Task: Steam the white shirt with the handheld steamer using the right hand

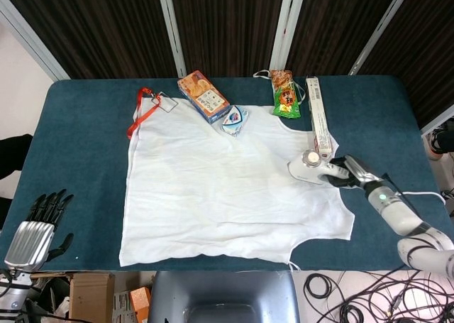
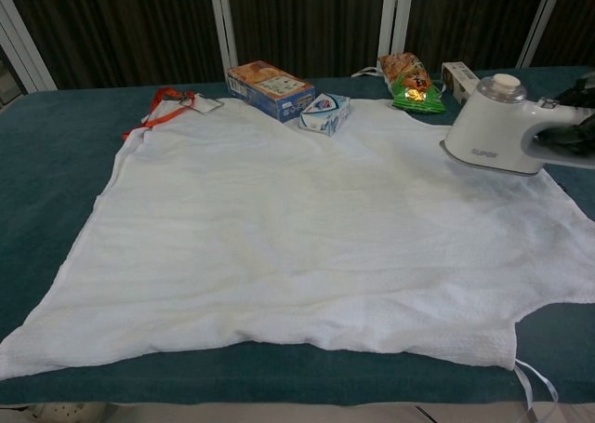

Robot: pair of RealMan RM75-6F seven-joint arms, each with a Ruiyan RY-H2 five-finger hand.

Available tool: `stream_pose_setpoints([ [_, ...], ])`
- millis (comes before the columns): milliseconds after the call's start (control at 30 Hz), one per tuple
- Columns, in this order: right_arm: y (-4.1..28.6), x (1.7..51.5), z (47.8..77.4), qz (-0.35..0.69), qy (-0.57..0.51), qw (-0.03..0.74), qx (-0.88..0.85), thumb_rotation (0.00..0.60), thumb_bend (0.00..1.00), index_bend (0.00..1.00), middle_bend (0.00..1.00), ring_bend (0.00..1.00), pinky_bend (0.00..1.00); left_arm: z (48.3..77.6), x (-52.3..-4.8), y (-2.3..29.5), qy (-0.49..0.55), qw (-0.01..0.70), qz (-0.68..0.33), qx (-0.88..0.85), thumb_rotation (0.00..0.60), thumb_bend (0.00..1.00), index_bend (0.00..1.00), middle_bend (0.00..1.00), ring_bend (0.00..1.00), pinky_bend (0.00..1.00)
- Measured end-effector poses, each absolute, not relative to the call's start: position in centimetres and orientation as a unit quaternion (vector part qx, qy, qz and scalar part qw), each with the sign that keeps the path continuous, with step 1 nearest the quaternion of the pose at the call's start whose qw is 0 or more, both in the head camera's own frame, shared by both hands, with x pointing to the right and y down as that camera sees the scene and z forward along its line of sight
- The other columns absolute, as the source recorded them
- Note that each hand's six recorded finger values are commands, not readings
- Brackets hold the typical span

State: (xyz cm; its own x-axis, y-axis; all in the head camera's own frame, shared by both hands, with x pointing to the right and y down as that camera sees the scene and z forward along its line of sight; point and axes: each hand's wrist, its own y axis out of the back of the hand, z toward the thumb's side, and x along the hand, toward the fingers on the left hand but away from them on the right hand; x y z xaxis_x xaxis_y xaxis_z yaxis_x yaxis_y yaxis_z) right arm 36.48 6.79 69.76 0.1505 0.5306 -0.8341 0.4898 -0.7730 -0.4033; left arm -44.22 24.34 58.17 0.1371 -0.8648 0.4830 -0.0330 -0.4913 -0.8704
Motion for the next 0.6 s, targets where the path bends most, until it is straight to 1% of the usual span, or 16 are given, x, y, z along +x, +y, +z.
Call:
stream_pose_setpoints([
  [167,6.1,31.9,71.4,0.552,-0.316,0.010,-0.772,0.600,0.77,1.00,1.00,1.00,1.00,58.2,-44.3,24.2,0.343,0.370,-0.562,-0.656,0.600,0.37,0.00,0.00,0.01,0.04],
  [267,5.8,30.4,72.2,0.555,-0.307,0.012,-0.773,0.600,0.77,1.00,1.00,1.00,1.00,58.1,-44.4,24.2,0.344,0.369,-0.562,-0.655,0.600,0.37,0.00,0.00,0.01,0.04],
  [433,5.4,29.6,73.1,0.569,-0.299,0.028,-0.765,0.600,0.77,1.00,1.00,1.00,1.00,58.0,-44.5,24.2,0.346,0.369,-0.562,-0.654,0.600,0.37,0.00,0.00,0.01,0.04],
  [600,4.5,30.3,73.6,0.587,-0.315,0.036,-0.745,0.600,0.77,1.00,1.00,1.00,1.00,58.0,-44.5,24.3,0.346,0.369,-0.561,-0.655,0.600,0.37,0.00,0.00,0.01,0.04],
])
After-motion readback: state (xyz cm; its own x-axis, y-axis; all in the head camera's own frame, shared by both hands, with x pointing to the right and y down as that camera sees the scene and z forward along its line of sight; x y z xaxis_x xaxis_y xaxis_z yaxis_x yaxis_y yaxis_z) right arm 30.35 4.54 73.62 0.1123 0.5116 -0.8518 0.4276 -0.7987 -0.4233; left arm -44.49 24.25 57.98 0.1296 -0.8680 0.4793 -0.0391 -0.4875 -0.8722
